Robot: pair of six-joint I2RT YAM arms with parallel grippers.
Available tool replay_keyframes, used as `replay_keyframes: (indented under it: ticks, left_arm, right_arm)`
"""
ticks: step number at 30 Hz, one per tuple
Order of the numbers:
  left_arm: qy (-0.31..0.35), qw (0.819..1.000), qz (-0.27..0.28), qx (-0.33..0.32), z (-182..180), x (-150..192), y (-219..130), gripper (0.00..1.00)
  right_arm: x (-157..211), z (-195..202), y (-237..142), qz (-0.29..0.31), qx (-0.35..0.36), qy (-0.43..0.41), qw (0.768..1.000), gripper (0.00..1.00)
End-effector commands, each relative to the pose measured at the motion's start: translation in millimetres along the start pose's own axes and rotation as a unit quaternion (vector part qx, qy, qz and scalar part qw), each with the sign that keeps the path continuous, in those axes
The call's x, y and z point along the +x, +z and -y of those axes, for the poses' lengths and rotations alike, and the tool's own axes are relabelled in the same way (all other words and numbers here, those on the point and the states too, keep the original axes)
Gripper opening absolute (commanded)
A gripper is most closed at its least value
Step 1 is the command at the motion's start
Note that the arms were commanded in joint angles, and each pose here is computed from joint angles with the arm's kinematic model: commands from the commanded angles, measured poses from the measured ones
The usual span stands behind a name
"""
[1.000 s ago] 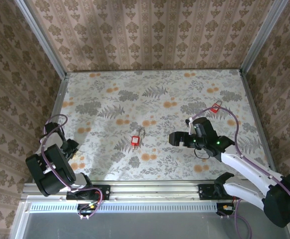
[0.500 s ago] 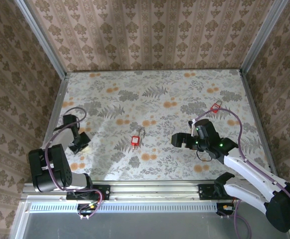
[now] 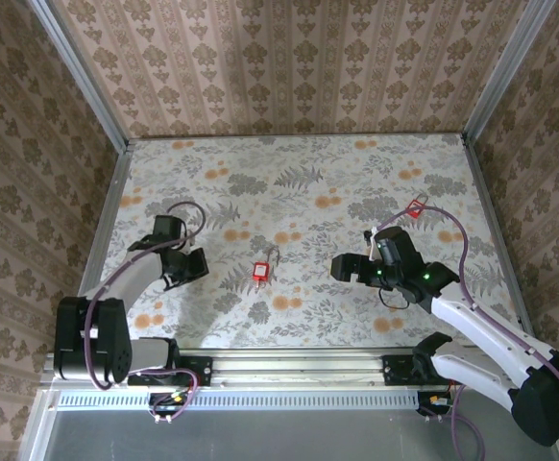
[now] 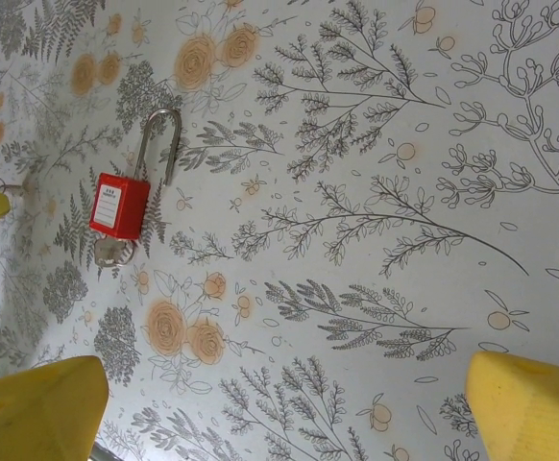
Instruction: Unlock with the key
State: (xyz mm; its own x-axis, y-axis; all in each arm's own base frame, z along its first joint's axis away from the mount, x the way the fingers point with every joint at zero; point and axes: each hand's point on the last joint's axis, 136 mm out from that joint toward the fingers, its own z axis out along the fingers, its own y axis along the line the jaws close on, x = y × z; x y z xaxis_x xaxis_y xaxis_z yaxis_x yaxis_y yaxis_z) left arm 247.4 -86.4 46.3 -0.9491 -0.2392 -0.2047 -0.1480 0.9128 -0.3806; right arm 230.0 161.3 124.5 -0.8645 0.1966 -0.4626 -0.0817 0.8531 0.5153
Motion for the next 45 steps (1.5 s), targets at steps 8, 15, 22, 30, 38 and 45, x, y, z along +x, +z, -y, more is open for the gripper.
replay_keyframes:
  ticks: [8, 15, 22, 30, 38, 45]
  left_arm:
    - [0.167, 0.983, 0.049, 0.052, 87.1, -0.1, -30.6, 0.00]
    - [0.254, 0.957, 0.080, 0.119, 150.2, 6.2, -39.7, 0.00]
    - [0.322, 0.922, 0.114, 0.185, 224.7, 18.1, -40.1, 0.00]
    - [0.355, 0.884, 0.165, 0.256, 294.7, 28.9, -40.3, 0.00]
    - [0.374, 0.862, 0.189, 0.284, 334.6, 46.3, -28.8, 0.00]
    - [0.381, 0.847, 0.199, 0.314, 357.0, 61.2, -28.1, 0.00]
  right_arm:
    - [-15.4, -28.7, 7.4, -0.015, -0.038, 0.013, 0.999, 0.97]
    - [-29.2, -49.0, 15.6, -0.022, -0.076, 0.055, 0.995, 0.97]
    - [-46.7, -40.5, 20.1, -0.002, -0.124, 0.186, 0.975, 0.98]
    - [-61.0, -45.7, 28.7, 0.018, -0.205, 0.329, 0.922, 0.99]
    - [-70.5, -46.8, 26.1, 0.035, -0.239, 0.409, 0.880, 1.00]
    - [-65.2, -34.7, 28.1, 0.044, -0.227, 0.446, 0.865, 1.00]
